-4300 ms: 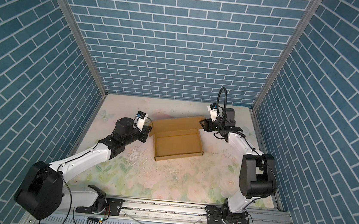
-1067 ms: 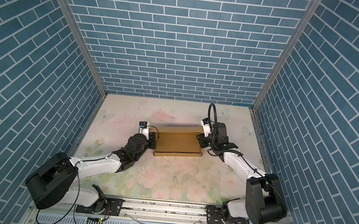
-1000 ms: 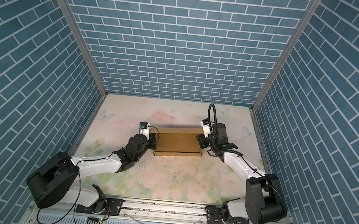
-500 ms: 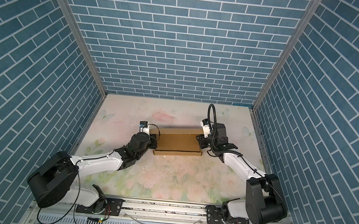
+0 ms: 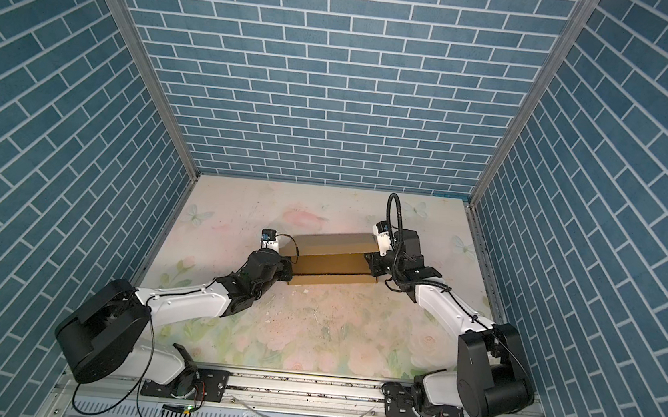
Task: Fold the paper box
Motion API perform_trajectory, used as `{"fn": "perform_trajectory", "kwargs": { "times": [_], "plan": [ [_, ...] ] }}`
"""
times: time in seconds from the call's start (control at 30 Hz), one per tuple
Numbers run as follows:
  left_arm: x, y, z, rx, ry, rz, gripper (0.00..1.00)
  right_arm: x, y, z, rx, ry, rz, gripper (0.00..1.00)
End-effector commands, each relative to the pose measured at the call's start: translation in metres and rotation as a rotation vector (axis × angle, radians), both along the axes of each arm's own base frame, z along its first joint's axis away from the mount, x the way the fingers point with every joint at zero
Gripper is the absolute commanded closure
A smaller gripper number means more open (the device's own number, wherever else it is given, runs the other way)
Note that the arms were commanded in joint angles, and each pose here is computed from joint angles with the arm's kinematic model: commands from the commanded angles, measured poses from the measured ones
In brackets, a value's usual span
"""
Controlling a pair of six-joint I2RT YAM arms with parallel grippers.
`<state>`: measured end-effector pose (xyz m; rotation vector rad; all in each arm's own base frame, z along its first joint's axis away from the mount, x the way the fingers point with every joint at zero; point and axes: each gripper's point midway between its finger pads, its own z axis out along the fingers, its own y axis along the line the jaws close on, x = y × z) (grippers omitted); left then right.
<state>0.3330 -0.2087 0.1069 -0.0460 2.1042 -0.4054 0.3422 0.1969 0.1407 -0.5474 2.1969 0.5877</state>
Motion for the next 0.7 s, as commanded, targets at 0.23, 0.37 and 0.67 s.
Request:
{"fn": "perform_trajectory", "kwargs": {
  "times": [0.23,0.37,0.67],
  "plan": [
    [-0.024,0.030,-0.029,0.135,0.054,0.039,0.94,-0.025,-0.001,-0.007,0.001,0.014,0.028,0.55],
    [-0.024,0.046,-0.023,0.158,0.035,0.107,0.94,-0.036,-0.008,-0.012,-0.007,0.030,0.018,0.51],
    [-0.026,0.061,-0.020,0.181,0.015,0.170,0.88,-0.068,-0.016,-0.002,0.065,0.027,0.005,0.44]
  ]
}}
